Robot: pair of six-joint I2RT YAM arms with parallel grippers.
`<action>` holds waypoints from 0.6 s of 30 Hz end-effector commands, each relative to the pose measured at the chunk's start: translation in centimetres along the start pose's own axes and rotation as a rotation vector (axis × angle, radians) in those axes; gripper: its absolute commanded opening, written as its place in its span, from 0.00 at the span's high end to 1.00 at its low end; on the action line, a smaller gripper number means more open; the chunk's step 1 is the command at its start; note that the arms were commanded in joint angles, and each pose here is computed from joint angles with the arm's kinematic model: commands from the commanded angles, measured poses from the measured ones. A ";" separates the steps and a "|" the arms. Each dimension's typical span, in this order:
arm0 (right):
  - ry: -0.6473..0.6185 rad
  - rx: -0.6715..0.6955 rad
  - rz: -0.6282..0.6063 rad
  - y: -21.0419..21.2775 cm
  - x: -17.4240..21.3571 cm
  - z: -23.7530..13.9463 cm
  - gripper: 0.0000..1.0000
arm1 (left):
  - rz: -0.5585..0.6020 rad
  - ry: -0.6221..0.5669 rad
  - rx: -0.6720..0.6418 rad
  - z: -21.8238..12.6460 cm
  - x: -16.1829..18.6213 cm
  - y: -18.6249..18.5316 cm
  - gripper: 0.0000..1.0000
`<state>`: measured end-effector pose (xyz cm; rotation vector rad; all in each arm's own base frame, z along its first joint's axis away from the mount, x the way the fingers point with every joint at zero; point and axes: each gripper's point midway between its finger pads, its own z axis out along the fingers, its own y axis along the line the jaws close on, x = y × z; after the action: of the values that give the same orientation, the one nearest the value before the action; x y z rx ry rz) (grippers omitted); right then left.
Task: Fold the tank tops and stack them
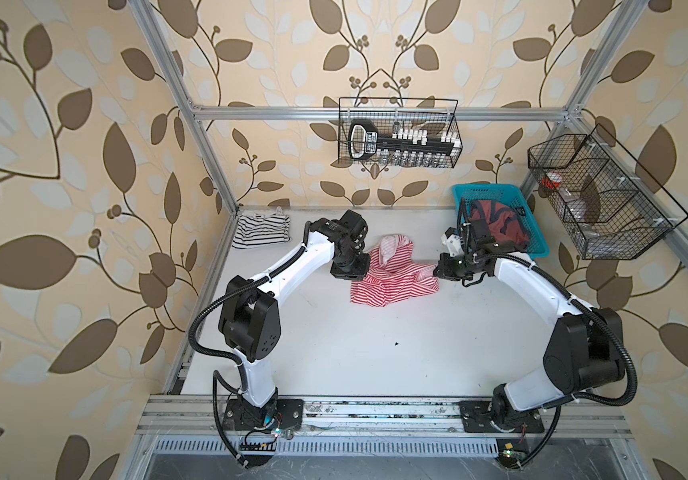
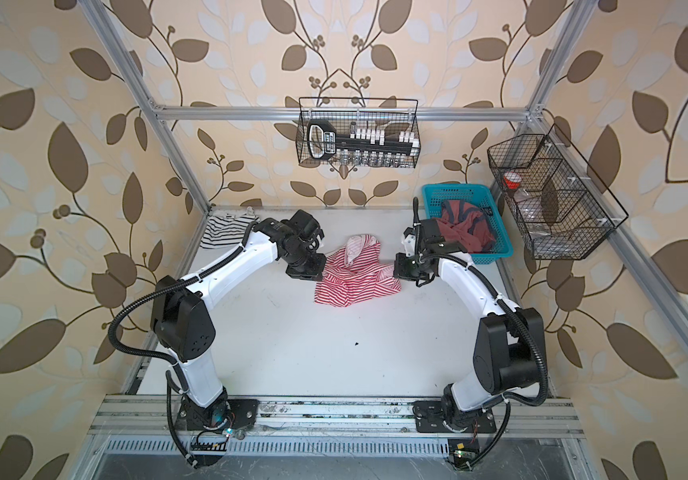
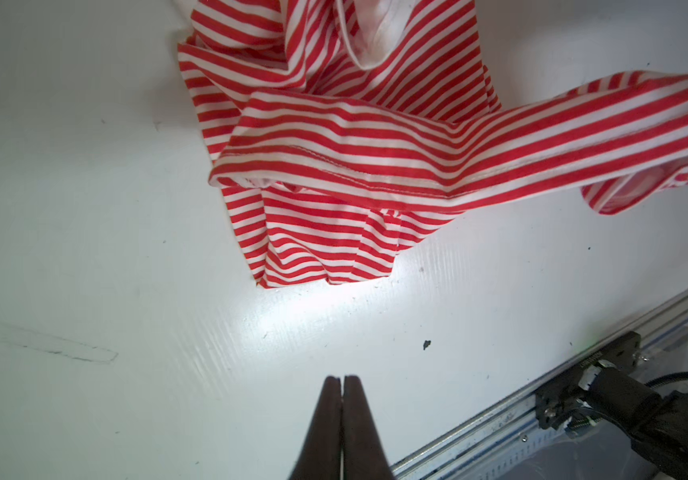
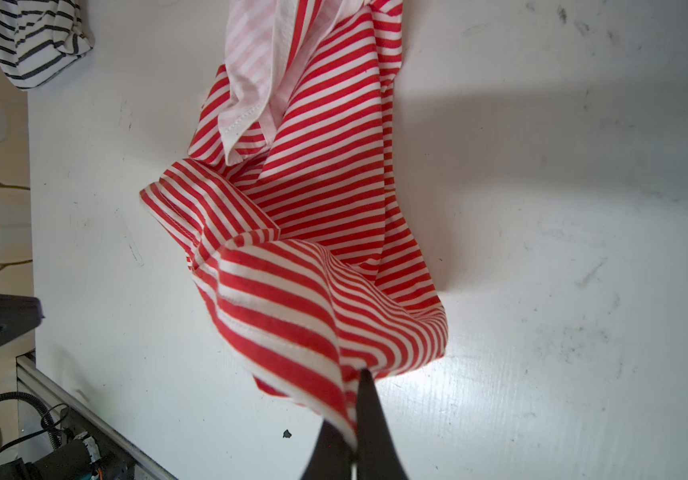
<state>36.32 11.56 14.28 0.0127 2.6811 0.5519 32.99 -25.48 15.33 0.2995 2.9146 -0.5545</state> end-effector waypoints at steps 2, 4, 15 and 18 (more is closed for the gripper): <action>0.022 -0.048 0.008 -0.1 0.3 1.0 1.00 | -0.047 0.041 0.052 2.8 0.0 -1.9 0.75; 0.029 -0.060 0.013 -0.1 0.1 1.5 1.00 | -0.075 0.036 0.027 3.9 -0.5 -1.4 0.73; 0.027 -0.084 0.024 0.0 -1.0 2.4 1.00 | -0.151 0.009 -0.082 7.9 -3.8 2.1 0.87; 0.027 -0.081 0.027 -0.2 -1.0 2.5 1.00 | -0.172 -0.017 -0.089 8.3 -5.1 3.0 0.72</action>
<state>37.49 12.10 12.20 0.0295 2.7021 0.6542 37.10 -27.19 6.69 0.0792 3.0244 -0.4676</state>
